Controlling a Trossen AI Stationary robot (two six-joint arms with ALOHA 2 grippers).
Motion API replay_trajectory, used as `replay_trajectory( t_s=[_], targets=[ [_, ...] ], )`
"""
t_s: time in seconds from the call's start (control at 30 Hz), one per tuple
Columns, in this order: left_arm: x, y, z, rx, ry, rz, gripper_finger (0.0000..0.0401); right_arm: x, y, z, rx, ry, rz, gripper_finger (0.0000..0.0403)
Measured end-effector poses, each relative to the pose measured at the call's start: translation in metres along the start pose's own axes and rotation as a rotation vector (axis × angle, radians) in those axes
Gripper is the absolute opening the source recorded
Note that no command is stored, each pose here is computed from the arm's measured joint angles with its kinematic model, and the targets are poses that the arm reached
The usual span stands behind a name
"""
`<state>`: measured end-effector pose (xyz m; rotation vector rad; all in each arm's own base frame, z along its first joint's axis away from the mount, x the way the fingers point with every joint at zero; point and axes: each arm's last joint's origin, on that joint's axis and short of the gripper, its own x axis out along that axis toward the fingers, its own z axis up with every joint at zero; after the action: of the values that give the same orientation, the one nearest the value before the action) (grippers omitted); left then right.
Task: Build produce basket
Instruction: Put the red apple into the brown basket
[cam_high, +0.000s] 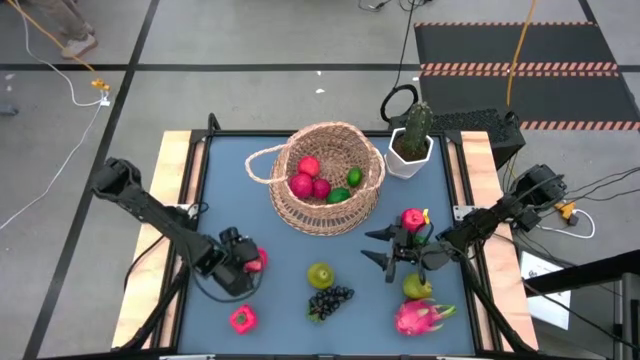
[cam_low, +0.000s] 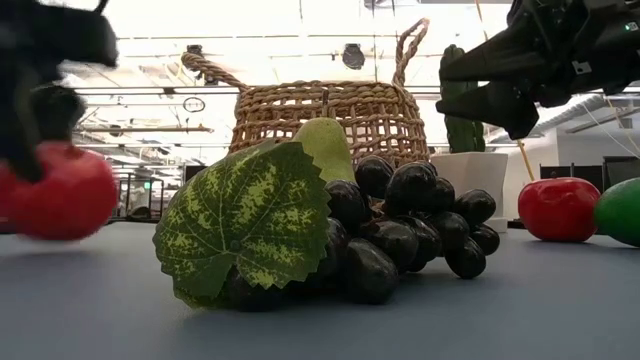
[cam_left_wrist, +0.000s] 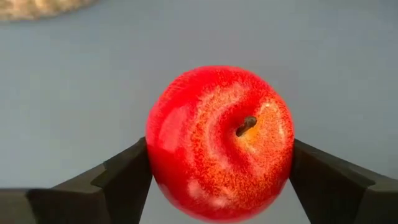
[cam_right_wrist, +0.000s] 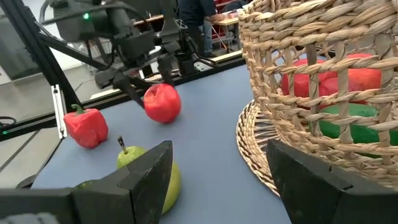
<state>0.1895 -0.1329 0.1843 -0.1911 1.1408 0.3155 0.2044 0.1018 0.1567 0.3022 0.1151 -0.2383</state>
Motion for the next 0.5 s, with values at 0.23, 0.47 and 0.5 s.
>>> replay_trajectory(
  t_s=[0.23,0.47,0.5],
  targets=[
    [-0.035,0.003,0.052,0.014,-0.081,0.027,0.0312,0.002,-0.004,-0.004,-0.031,0.037,-0.031,0.0254],
    [-0.072,0.005,0.097,0.111,-0.257,0.035,0.0336,0.002,-0.009,-0.010,-0.002,0.087,-0.067,0.0254],
    [-0.077,0.006,0.102,0.119,-0.272,0.031,0.0334,0.002,-0.009,-0.010,0.004,0.086,-0.067,0.0254]
  ],
)
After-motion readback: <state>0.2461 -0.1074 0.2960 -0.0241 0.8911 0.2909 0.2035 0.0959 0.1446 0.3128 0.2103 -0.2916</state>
